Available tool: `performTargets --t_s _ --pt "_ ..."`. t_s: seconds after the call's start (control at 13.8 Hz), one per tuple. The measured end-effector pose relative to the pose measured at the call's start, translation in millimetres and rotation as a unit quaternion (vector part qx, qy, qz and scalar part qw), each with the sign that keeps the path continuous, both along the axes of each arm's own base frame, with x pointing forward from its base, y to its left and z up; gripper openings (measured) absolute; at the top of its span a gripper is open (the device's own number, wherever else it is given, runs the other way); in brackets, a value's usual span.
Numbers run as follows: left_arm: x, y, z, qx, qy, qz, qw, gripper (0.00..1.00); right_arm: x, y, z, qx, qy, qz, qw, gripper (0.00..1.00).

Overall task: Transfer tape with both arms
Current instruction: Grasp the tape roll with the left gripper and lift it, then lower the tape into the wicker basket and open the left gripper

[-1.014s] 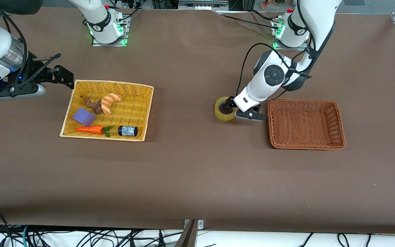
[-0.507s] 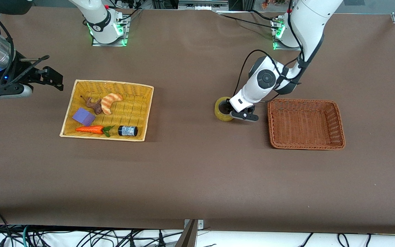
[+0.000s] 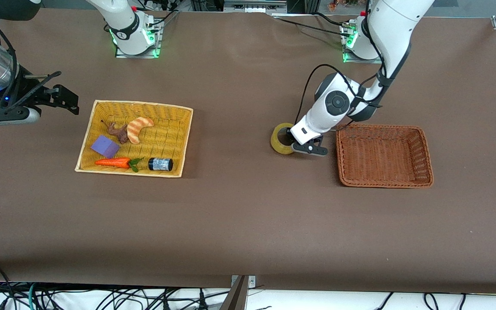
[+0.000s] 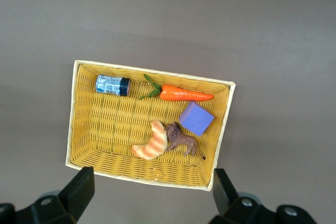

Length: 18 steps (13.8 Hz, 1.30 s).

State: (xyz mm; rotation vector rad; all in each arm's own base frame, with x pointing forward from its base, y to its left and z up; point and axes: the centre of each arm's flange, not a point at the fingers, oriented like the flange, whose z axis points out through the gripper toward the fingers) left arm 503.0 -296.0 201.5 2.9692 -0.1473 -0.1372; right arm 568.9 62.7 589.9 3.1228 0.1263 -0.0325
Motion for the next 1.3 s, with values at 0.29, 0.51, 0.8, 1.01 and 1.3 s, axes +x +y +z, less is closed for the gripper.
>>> performTargets --t_s 0.29,0.51,0.8,1.01,1.3 --pt "77 54 95 0.038 0.076 0.017 0.996 0.23 1 -14 1 0.0 -0.001 -0.012 1.0 1.0" --pt "111 160 116 0.025 0.108 -0.025 0.994 0.23 2 -19 1 0.0 -0.001 -0.017 1.0 1.0" --pt "121 305 77 0.07 0.124 -0.13 0.981 0.23 2 -21 1 0.0 -0.002 -0.019 1.0 1.0" --pt "121 303 37 0.077 0.123 -0.174 0.974 0.23 2 -21 1 0.0 -0.002 -0.019 1.0 1.0" --pt "120 274 42 0.073 0.112 -0.201 0.97 0.59 2 -21 1 0.0 -0.002 -0.018 1.0 1.0"
